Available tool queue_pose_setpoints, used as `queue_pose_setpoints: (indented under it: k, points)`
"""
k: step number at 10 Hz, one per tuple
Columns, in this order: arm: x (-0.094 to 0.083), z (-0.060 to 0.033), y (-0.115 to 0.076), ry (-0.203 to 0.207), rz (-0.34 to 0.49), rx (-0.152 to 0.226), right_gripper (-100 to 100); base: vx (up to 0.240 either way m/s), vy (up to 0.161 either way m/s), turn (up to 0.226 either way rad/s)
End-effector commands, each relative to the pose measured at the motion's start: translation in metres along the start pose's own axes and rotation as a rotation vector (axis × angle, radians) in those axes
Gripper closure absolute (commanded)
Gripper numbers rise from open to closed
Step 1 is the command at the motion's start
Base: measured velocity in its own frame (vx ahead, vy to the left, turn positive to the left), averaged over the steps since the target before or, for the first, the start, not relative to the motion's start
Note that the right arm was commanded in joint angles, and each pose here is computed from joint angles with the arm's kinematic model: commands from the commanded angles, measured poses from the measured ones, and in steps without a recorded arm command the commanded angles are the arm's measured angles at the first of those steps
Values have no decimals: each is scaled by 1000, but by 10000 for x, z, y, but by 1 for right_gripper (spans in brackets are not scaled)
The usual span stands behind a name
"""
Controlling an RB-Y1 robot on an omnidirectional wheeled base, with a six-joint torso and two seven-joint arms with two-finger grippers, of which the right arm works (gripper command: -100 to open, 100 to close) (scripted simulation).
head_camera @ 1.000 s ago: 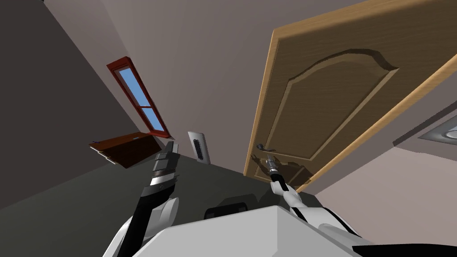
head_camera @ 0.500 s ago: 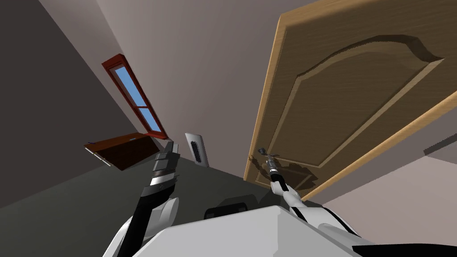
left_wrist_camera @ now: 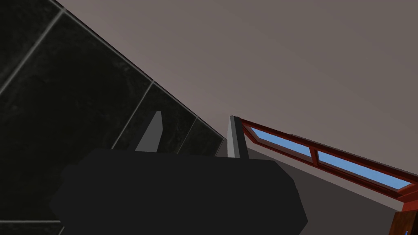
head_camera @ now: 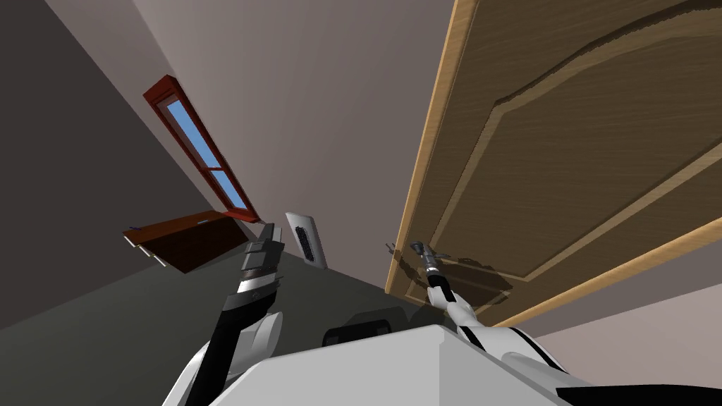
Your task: Pull the door open
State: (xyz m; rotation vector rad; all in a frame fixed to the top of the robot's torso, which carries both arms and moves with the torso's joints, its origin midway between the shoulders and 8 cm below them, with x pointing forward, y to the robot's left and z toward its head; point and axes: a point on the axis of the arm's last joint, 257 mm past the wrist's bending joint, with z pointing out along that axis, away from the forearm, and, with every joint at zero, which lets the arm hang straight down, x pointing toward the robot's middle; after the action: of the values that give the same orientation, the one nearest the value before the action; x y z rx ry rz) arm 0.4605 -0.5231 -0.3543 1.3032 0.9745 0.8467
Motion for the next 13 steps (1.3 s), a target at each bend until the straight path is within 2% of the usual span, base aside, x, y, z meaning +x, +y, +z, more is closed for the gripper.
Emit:
queue_pose_setpoints:
  k: [1, 6, 10, 13]
  points:
    - [0, -3, -4, 0, 0, 1, 100, -12, 8, -6]
    - [0, -3, -4, 0, 0, 1, 100, -17, 8, -2]
    - [211, 8, 4, 59, 0, 0, 100, -187, -44, 56]
    - [449, 22, 36, 124, -1, -6, 100, -241, -51, 73]
